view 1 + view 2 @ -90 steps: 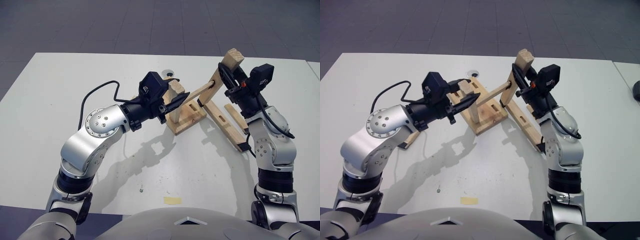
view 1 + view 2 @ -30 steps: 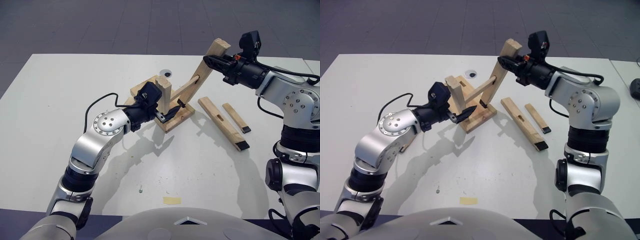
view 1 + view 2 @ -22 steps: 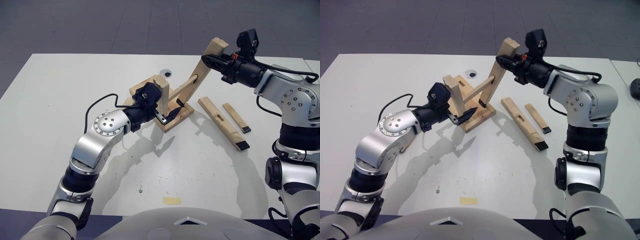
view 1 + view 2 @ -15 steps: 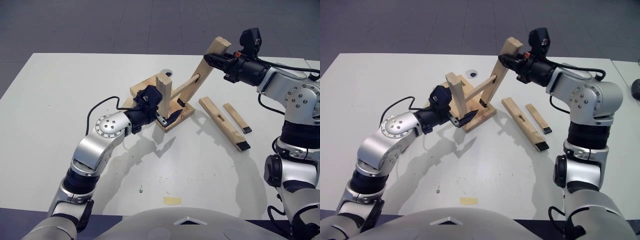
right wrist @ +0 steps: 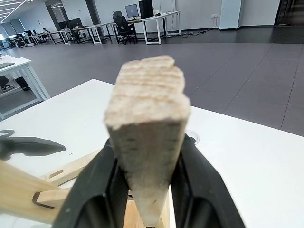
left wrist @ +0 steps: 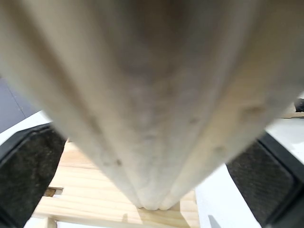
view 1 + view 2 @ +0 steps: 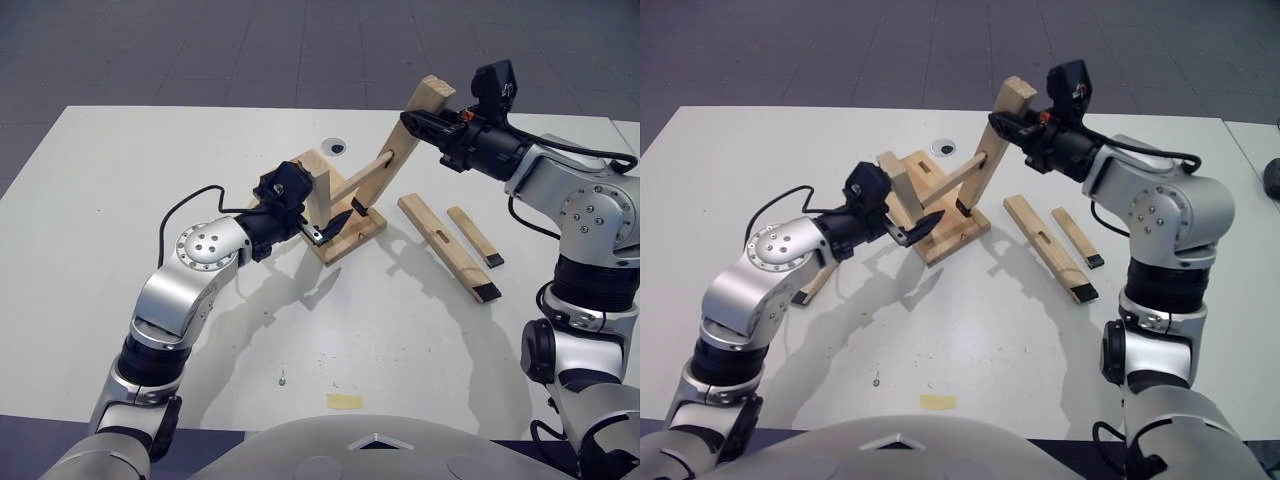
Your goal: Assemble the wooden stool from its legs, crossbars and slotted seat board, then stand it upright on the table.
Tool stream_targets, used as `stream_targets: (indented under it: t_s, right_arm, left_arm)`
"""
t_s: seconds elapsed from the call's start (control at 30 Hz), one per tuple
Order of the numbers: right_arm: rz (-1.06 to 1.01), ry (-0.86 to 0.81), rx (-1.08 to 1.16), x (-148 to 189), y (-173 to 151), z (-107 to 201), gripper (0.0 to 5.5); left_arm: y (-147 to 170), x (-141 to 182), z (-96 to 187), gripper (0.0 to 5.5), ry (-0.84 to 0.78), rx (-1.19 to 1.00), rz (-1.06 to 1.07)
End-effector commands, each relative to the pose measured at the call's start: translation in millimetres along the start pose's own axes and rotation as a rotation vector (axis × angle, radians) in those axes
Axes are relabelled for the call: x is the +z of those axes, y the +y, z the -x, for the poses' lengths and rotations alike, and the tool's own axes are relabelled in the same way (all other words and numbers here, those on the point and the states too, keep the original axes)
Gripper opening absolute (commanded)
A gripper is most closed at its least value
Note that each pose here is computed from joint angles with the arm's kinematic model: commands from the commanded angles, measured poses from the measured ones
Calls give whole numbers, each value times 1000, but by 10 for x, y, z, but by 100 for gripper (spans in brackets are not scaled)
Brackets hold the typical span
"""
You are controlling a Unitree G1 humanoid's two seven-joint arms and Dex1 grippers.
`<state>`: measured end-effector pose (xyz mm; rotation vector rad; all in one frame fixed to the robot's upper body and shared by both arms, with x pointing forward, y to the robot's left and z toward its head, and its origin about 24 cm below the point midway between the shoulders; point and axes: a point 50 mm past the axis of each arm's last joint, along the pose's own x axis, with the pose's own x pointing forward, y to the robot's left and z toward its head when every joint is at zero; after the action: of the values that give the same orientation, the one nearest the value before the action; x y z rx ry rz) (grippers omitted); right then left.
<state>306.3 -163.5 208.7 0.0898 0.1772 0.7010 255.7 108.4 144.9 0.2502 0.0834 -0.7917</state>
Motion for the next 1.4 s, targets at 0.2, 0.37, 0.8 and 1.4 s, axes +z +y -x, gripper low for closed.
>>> stream_targets:
  t_s: [0.2,0.37,0.8,1.4]
  right_arm:
    - [13,11,-20,158,32,73,101]
    - [13,64,-18,116,33,89,101]
    - [-49,70,1,316,43,92,101]
    - [0,125,-11,333,25,243,101]
  left_arm:
    - [32,-47,10,540,20,14,-3]
    - [35,-55,3,540,22,19,-5]
    - [-6,-86,-13,540,23,25,-2]
    - [-32,-110,-4,540,22,41,4]
